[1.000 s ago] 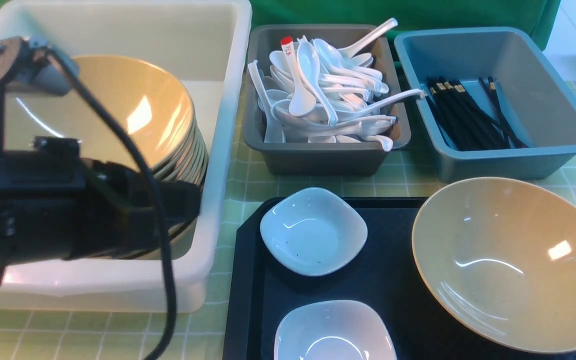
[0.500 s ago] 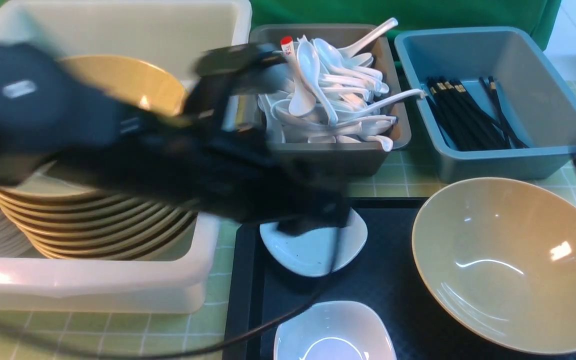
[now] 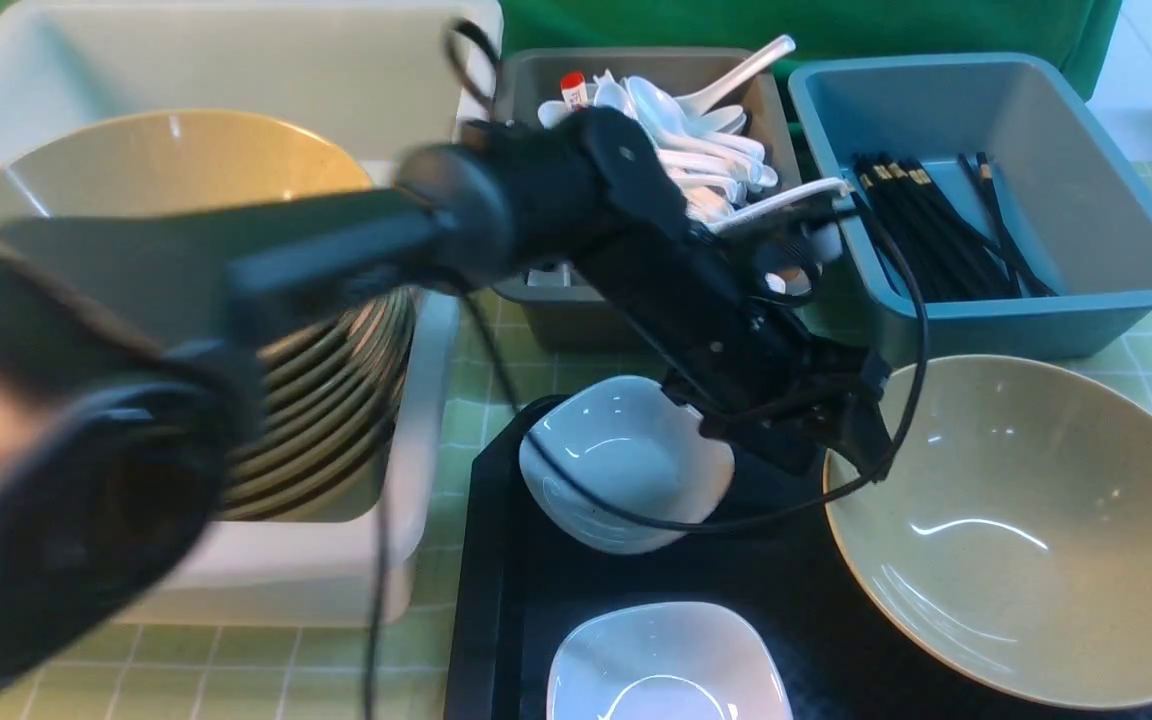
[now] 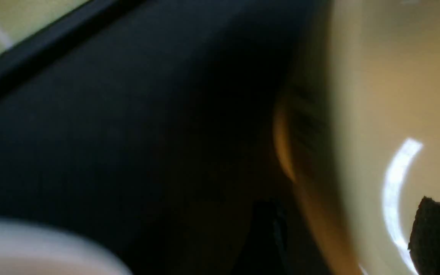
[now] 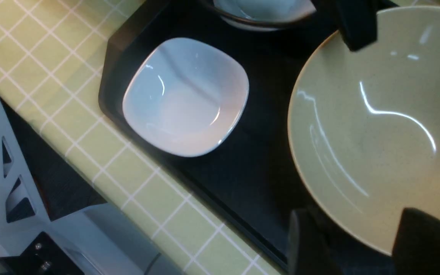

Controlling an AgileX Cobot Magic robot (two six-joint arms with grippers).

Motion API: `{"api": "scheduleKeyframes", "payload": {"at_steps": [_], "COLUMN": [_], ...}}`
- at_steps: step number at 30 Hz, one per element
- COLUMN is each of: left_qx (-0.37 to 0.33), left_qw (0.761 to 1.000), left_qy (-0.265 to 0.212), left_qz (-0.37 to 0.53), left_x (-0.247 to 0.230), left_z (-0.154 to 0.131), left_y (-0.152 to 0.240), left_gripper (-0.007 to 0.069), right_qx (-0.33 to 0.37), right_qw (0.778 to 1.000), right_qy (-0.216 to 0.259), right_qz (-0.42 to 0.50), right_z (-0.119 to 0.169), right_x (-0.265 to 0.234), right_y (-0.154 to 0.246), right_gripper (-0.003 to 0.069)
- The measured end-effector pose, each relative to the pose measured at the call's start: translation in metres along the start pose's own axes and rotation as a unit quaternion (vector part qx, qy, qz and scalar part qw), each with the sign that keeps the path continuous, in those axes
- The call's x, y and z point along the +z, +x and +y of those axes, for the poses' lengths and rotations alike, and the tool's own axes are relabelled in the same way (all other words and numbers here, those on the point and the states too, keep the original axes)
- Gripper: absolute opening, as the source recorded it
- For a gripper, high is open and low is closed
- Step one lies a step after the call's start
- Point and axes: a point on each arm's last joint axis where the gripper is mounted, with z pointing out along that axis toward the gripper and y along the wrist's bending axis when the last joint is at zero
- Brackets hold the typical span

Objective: On green table put chopsticks spoon bowls plates into blue grey white boxes.
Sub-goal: 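Grasp the large bowl on the tray by its rim, then place the tan bowl onto the bowl stack in the left bin with the left gripper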

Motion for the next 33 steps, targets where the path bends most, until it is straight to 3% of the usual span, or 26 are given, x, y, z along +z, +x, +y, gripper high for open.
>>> {"api": "scheduleKeyframes", "payload": {"at_steps": [4,7,9,16,20,24,26,27,30,31,33], "left_qx": [0.015,0.037,0.048,0.105,0.140,0.150,0.140,0.142,0.073,0.068,-0.023], "left_qw": [0.999,0.999,0.999,0.994,0.986,0.974,0.955,0.953,0.916,0.914,0.895], "left_qy": [0.018,0.017,0.013,-0.008,-0.034,-0.087,-0.149,-0.151,-0.237,-0.241,-0.280], "left_qz": [0.035,0.015,0.004,-0.015,-0.087,-0.148,-0.217,-0.220,-0.316,-0.320,-0.346], "left_x": [0.018,0.006,-0.004,-0.054,-0.138,-0.220,-0.295,-0.297,-0.380,-0.383,-0.399], "left_z": [0.009,-0.001,-0.008,-0.042,-0.080,-0.092,-0.093,-0.096,-0.087,-0.089,-0.073], "left_y": [-0.013,-0.023,-0.026,-0.025,-0.018,0.003,0.032,0.034,0.099,0.106,0.159], "left_gripper": [0.0328,0.0101,0.0034,0.0018,0.0017,0.0017,0.0017,0.0017,0.0017,0.0017,0.0017], "right_qx": [0.000,-0.001,-0.001,-0.002,-0.001,0.001,-0.022,-0.023,-0.061,-0.060,-0.066], "right_qw": [1.000,1.000,1.000,1.000,1.000,0.999,0.996,0.996,0.984,0.984,0.981], "right_qy": [0.001,0.003,0.004,0.007,0.003,-0.014,-0.048,-0.056,-0.107,-0.112,-0.125], "right_qz": [0.001,0.001,0.001,0.001,-0.001,-0.028,-0.067,-0.072,-0.125,-0.127,-0.132], "right_z": [0.000,0.000,-0.001,-0.001,0.000,0.003,0.009,0.011,0.019,0.020,0.018], "right_x": [0.000,0.000,0.000,0.000,0.000,0.000,-0.001,-0.002,-0.003,-0.002,0.004], "right_y": [0.000,0.000,0.001,0.000,0.000,-0.005,-0.012,-0.013,-0.023,-0.024,-0.032], "right_gripper": [0.0219,0.0197,0.0193,0.0193,0.0194,0.0196,0.0197,0.0197,0.0202,0.0202,0.0204]}}
